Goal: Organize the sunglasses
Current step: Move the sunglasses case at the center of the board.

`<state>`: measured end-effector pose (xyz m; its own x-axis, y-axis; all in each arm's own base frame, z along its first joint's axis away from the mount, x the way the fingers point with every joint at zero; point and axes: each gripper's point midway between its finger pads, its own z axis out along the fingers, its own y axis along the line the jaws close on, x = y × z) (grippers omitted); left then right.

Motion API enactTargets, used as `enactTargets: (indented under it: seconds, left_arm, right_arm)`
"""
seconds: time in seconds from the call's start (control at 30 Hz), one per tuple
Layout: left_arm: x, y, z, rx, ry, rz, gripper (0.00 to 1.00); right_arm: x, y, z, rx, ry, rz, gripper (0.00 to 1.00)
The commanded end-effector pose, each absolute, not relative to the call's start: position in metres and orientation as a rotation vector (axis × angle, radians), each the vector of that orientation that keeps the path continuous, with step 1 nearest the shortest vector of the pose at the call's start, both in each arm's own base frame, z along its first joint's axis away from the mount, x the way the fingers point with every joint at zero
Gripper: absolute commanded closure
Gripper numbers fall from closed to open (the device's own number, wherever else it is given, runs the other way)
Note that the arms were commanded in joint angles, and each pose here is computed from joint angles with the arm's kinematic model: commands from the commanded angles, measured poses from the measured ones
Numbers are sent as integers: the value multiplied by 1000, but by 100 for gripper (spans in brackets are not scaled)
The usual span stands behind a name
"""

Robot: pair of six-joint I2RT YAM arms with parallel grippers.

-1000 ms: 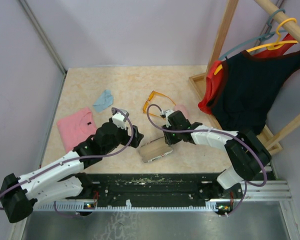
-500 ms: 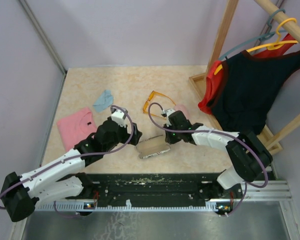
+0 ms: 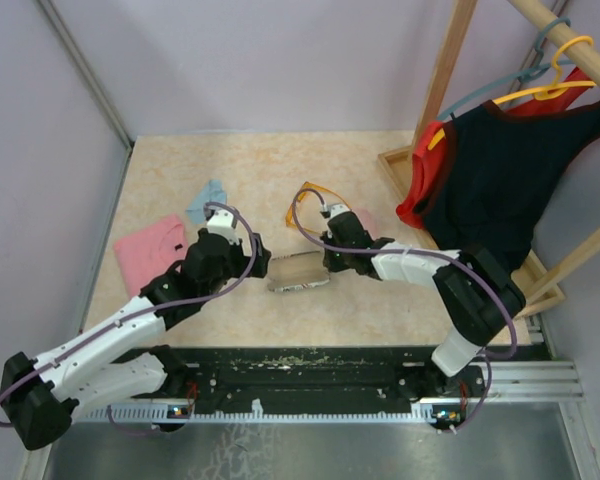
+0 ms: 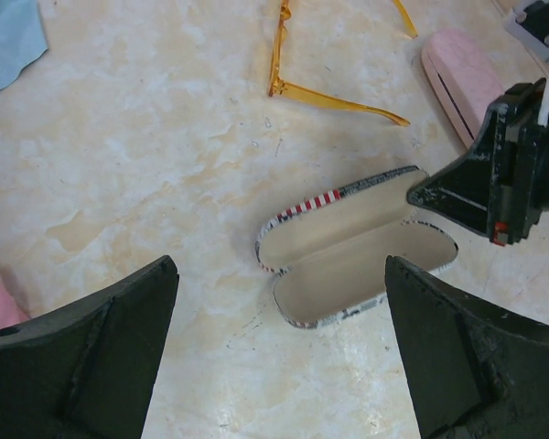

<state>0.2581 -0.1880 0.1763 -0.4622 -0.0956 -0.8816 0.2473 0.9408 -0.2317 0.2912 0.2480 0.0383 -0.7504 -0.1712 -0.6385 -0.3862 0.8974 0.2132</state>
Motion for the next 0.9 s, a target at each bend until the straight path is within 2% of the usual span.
enactTargets:
  seconds: [0.0, 0.4, 0.8, 0.87]
  left_arm:
    - [261, -179, 193, 76, 1983, -381, 1]
    - [259, -174, 196, 74, 1975, -377, 1]
    - [260, -172, 195, 74, 1974, -368, 1]
    - [260, -172, 195, 76, 1973, -366, 1]
  right_arm:
    - [346, 272, 74, -297, 2246, 446, 100]
    - [392, 275, 59, -276, 2196, 301, 100]
    - [412, 255, 50, -280, 2205, 259, 100]
    - [412, 256, 50, -296, 2202, 271, 95]
